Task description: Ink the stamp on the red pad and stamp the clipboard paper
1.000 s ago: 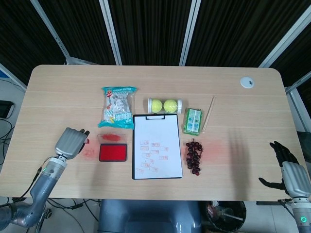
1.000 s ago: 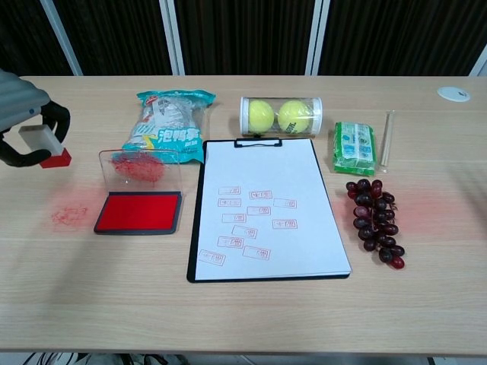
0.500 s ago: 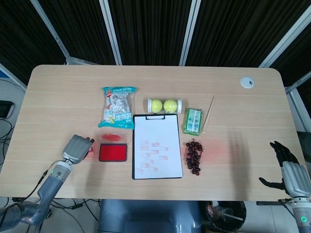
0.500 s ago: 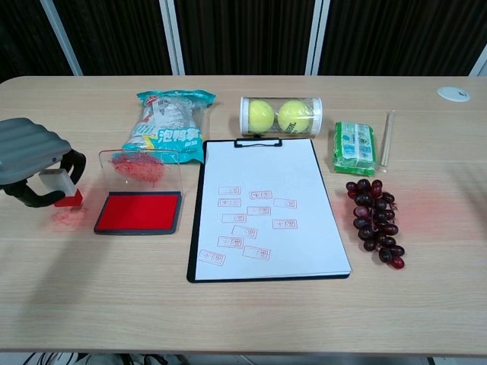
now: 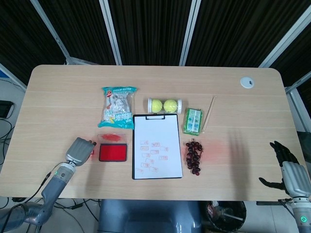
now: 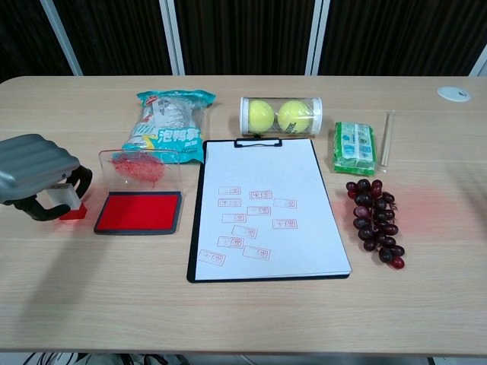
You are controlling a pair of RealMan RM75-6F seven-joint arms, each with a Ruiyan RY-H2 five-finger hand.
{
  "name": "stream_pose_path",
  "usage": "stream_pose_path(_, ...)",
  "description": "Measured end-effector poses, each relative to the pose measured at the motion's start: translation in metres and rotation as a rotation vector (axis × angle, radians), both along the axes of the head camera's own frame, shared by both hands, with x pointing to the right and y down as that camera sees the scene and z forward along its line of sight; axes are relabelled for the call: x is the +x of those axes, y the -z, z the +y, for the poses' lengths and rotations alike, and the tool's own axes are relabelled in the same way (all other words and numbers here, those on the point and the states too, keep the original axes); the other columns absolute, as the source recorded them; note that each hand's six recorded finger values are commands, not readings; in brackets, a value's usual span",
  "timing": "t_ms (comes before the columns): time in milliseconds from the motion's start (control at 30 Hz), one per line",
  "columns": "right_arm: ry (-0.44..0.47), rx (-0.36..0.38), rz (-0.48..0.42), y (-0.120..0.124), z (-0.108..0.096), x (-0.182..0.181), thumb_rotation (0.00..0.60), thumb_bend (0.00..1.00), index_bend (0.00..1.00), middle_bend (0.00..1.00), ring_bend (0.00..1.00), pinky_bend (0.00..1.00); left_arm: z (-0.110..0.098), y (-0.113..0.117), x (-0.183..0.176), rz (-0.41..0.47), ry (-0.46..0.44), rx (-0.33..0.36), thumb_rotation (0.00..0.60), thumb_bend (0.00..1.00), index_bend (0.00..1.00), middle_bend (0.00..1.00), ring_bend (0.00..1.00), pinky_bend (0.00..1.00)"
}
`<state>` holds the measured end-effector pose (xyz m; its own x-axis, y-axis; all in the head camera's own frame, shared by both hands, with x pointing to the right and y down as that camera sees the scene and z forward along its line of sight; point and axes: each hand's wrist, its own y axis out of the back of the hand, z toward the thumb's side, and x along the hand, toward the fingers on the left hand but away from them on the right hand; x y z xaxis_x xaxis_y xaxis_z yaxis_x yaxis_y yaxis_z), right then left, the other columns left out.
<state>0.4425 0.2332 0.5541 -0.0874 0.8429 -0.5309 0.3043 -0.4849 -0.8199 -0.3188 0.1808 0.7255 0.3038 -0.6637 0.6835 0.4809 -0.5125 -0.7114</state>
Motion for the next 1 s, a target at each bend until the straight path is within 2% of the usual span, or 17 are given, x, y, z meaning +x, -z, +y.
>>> stream_pose_path(333, 0.001, 0.002, 0.000, 0.0003, 0.0000, -0.0001, 0.600, 0.17, 0.00, 0.00, 0.00, 0.13, 0.0001, -0.0001, -0.0028, -0.024, -0.002, -0.001, 0.600, 0.38, 0.53, 0.62, 0.93, 1.00)
stream_pose_path(1000, 0.002, 0.005, 0.000, 0.0006, 0.0001, -0.0005, 0.600, 0.17, 0.00, 0.00, 0.00, 0.13, -0.0017, 0.0011, -0.0061, -0.063, 0.001, -0.013, 0.600, 0.37, 0.48, 0.56, 0.93, 1.00)
